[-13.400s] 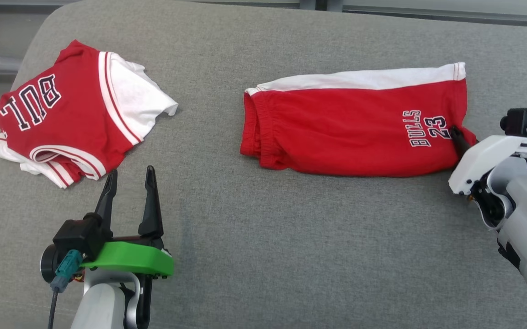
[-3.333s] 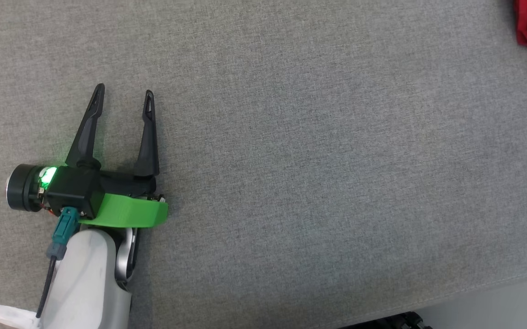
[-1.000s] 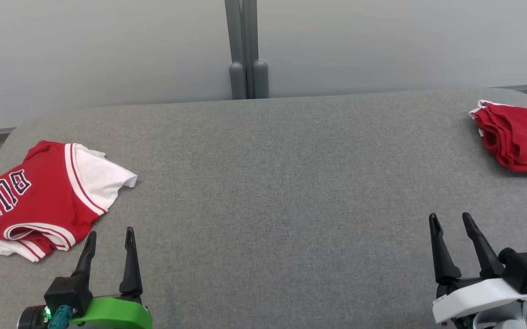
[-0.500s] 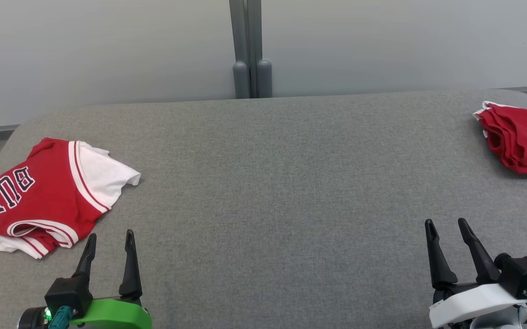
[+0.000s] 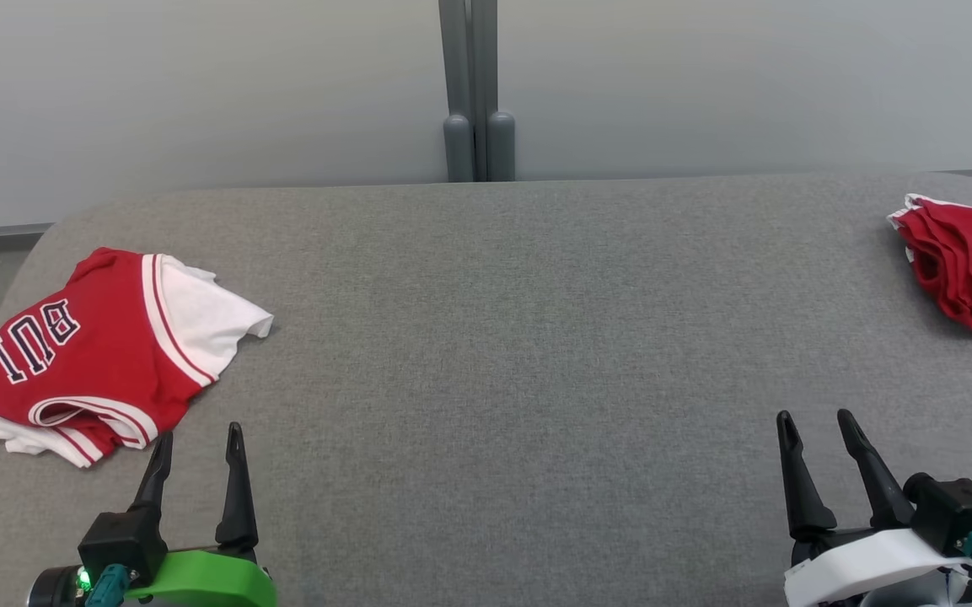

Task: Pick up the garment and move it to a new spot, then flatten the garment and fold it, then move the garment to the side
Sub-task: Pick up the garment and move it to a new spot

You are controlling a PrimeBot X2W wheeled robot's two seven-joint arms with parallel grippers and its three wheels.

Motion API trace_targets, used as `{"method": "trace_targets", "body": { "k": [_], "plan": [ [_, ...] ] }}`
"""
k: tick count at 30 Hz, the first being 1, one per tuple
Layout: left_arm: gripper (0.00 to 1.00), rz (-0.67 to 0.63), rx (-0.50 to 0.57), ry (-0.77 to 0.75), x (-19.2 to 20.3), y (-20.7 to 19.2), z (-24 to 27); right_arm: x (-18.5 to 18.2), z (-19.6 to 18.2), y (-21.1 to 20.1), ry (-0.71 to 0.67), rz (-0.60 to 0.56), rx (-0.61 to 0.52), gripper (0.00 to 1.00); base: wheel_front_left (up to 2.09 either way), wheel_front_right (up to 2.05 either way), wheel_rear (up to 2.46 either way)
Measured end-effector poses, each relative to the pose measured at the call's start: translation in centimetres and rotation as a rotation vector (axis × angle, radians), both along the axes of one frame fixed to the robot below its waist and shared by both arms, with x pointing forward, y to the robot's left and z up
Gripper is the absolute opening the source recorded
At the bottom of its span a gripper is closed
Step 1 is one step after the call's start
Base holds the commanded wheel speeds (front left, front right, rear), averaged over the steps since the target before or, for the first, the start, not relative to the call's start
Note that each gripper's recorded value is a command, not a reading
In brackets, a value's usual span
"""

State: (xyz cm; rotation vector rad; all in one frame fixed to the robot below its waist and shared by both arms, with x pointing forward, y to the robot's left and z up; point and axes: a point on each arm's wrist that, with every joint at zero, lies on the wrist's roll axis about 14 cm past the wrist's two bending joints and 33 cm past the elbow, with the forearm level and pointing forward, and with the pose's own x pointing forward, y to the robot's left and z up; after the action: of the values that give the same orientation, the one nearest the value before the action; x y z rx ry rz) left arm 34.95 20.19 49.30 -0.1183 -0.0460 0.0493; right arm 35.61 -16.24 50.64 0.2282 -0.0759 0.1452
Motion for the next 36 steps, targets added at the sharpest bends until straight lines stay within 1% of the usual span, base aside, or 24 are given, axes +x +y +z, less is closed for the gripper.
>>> {"method": "trace_targets", "body": {
  "k": [6,12,15,25,36],
  "plan": [
    [1.0,0.048,0.015,0.0,-0.8,1.6,0.0,0.4,-0.3,1.9,0.01,0.05,0.01,1.0,0.0,0.0,0.0],
    [1.0,0.133,0.017,0.0,-2.3,4.3,0.1,1.1,-0.7,4.0,0.024,0.109,0.015,1.0,0.0,0.0,0.0],
    [1.0,0.194,0.024,-0.001,-3.6,6.1,0.1,1.5,-0.9,5.7,0.033,0.159,0.016,1.0,0.0,0.0,0.0],
    [1.0,0.35,0.028,0.005,-7.7,10.5,0.0,2.4,-1.2,10.8,0.044,0.304,0.015,1.0,0.0,0.0,0.0],
    [1.0,0.496,0.032,0.016,-12.2,13.6,-0.3,2.7,-1.5,15.4,0.053,0.435,0.008,1.0,0.0,0.0,0.0]
  ]
}}
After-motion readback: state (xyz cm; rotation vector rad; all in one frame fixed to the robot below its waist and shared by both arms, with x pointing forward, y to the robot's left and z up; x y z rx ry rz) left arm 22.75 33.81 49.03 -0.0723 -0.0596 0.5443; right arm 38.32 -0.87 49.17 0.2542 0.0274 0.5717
